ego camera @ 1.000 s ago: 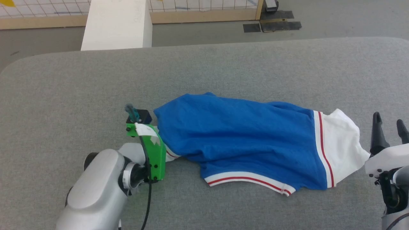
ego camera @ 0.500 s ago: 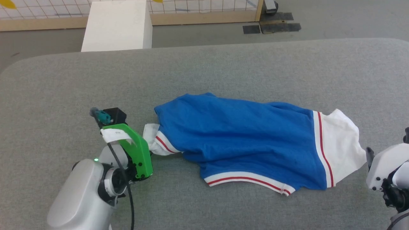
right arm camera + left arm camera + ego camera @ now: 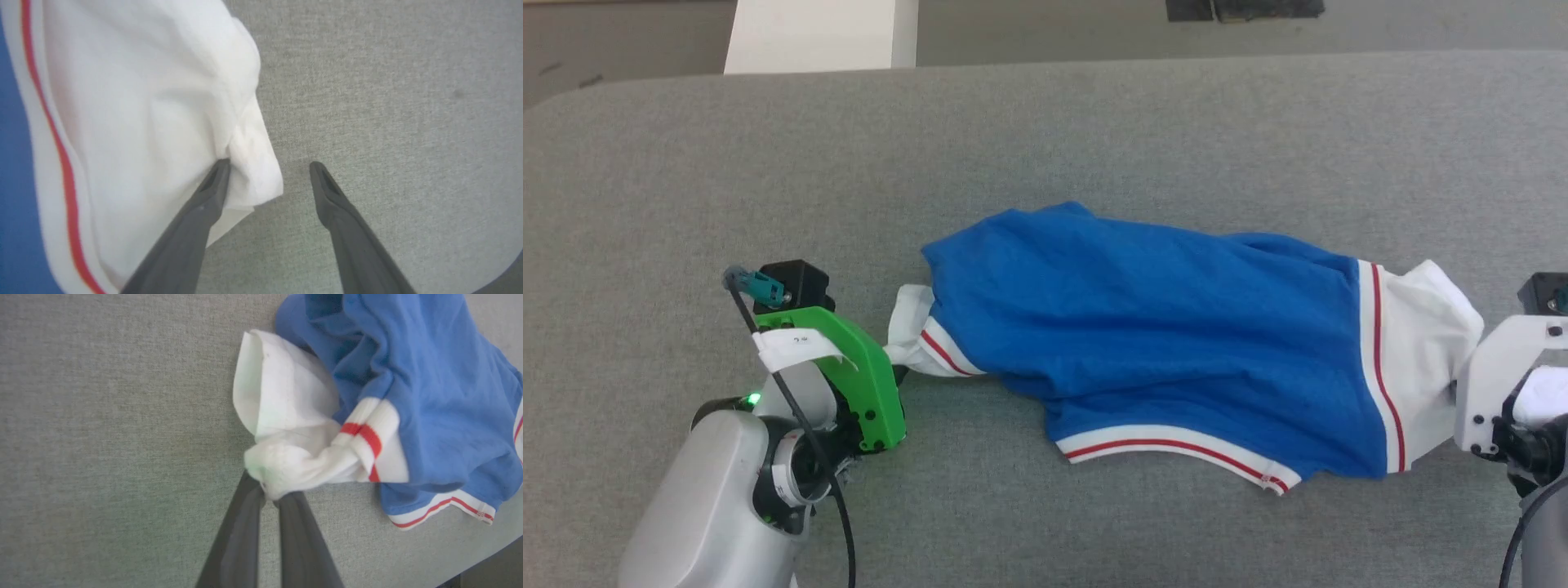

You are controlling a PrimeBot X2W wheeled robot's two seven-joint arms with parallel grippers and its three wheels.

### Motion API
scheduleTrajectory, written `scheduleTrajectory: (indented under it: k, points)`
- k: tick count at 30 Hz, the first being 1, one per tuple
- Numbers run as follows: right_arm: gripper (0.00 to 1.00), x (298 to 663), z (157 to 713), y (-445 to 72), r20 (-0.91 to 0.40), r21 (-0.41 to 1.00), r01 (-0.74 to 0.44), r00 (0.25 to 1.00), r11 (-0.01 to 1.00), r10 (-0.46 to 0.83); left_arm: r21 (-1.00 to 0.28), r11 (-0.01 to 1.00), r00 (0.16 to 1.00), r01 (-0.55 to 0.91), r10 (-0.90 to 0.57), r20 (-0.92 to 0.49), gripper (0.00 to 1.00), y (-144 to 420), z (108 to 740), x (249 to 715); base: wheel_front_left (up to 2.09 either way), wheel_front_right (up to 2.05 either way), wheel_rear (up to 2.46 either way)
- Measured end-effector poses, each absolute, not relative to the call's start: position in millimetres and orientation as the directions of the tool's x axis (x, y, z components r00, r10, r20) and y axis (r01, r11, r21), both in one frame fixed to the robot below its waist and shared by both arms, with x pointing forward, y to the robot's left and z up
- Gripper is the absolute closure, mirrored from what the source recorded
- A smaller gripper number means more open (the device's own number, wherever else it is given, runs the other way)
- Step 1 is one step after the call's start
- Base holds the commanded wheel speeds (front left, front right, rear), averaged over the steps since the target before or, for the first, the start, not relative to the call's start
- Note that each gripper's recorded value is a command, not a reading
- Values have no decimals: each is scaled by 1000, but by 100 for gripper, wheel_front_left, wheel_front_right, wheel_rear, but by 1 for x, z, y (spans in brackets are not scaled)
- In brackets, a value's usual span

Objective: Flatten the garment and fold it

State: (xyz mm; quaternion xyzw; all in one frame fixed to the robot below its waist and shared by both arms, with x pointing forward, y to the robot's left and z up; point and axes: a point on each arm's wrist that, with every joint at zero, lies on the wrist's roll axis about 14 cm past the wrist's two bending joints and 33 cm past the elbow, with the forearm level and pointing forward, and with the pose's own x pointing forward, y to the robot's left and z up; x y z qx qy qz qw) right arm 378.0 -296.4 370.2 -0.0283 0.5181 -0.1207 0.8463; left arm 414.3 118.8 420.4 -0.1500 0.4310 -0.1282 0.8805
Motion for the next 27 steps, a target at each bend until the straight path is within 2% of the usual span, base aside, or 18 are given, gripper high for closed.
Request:
scheduleTrajectory:
  k: [2, 3, 4, 5, 10, 16, 20, 27]
  points:
    - [0, 382, 368, -293, -875, -174, 160, 427, 972, -227, -379, 921, 593, 89, -354, -723, 100, 120, 418, 415, 0, 0, 0]
    - [51, 383, 367, -290, -880, -176, 150, 420, 973, -224, -378, 922, 591, 85, -352, -726, 100, 121, 416, 414, 0, 0, 0]
    - [72, 385, 366, -289, -882, -174, 146, 416, 974, -220, -379, 922, 589, 79, -350, -728, 100, 122, 415, 414, 0, 0, 0]
    - [99, 386, 365, -288, -884, -171, 145, 414, 975, -216, -379, 922, 588, 76, -348, -730, 100, 123, 414, 414, 0, 0, 0]
    - [100, 387, 364, -278, -896, -142, 141, 402, 980, -188, -380, 923, 596, 64, -341, -727, 100, 126, 413, 415, 0, 0, 0]
    - [100, 393, 375, -276, -880, -97, 170, 446, 981, -164, -390, 919, 634, 56, -334, -697, 100, 129, 422, 420, 0, 0, 0]
    - [100, 409, 399, -271, -833, -27, 193, 538, 981, -129, -404, 913, 670, 54, -333, -663, 100, 131, 436, 424, 0, 0, 0]
    - [100, 438, 473, -271, -673, 110, 217, 735, 970, -88, -418, 904, 782, 86, -321, -535, 100, 139, 490, 443, 0, 0, 0]
